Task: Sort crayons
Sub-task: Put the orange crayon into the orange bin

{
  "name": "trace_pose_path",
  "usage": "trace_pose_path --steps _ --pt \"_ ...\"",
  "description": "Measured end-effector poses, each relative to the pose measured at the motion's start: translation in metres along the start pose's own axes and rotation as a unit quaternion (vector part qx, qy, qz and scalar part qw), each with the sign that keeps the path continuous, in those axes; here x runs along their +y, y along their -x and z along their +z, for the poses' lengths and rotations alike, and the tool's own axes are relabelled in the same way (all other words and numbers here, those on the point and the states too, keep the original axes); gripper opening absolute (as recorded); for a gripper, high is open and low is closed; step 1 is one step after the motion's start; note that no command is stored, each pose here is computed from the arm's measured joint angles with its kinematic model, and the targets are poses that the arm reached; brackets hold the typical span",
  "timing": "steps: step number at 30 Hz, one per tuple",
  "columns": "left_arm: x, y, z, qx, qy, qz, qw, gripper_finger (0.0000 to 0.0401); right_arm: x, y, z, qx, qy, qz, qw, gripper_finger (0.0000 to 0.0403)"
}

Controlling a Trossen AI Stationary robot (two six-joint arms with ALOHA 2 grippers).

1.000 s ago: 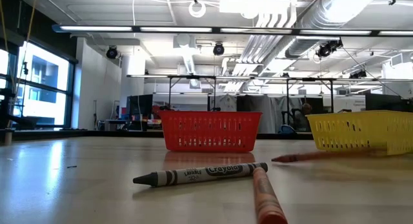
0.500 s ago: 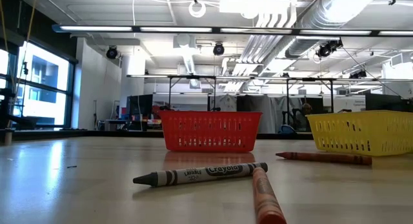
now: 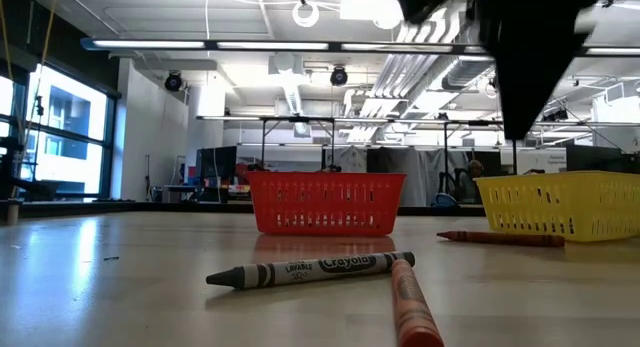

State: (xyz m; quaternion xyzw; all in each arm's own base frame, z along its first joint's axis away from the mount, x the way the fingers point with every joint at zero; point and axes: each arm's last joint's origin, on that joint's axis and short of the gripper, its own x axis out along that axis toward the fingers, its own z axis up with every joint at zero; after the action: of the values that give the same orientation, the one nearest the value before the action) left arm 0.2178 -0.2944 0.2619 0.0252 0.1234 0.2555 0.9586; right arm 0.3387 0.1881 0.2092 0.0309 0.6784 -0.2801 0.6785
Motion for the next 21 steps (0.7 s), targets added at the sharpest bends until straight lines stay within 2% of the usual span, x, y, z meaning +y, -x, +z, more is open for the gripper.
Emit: trace_pose_path --steps 4,10,15,21 --pt "0.000 0.003 -0.001 0.000 -0.002 -0.004 1.000 0.0131 -0.012 -0.034 0.011 0.060 0.016 -0.003 0.998 0.0088" --pt "0.000 0.004 -0.001 0.000 -0.007 -0.005 1.000 0.0131 -0.023 -0.058 0.021 0.068 0.046 -0.014 0.997 0.0143" --pt "0.000 0.004 -0.001 0.001 -0.009 -0.006 1.000 0.0131 -0.027 -0.062 0.028 0.072 0.047 -0.005 0.996 0.0167" --pt "0.000 0.004 -0.001 0.002 -0.008 -0.006 1.000 0.0131 -0.020 -0.048 0.031 0.044 0.046 0.020 0.998 0.0171"
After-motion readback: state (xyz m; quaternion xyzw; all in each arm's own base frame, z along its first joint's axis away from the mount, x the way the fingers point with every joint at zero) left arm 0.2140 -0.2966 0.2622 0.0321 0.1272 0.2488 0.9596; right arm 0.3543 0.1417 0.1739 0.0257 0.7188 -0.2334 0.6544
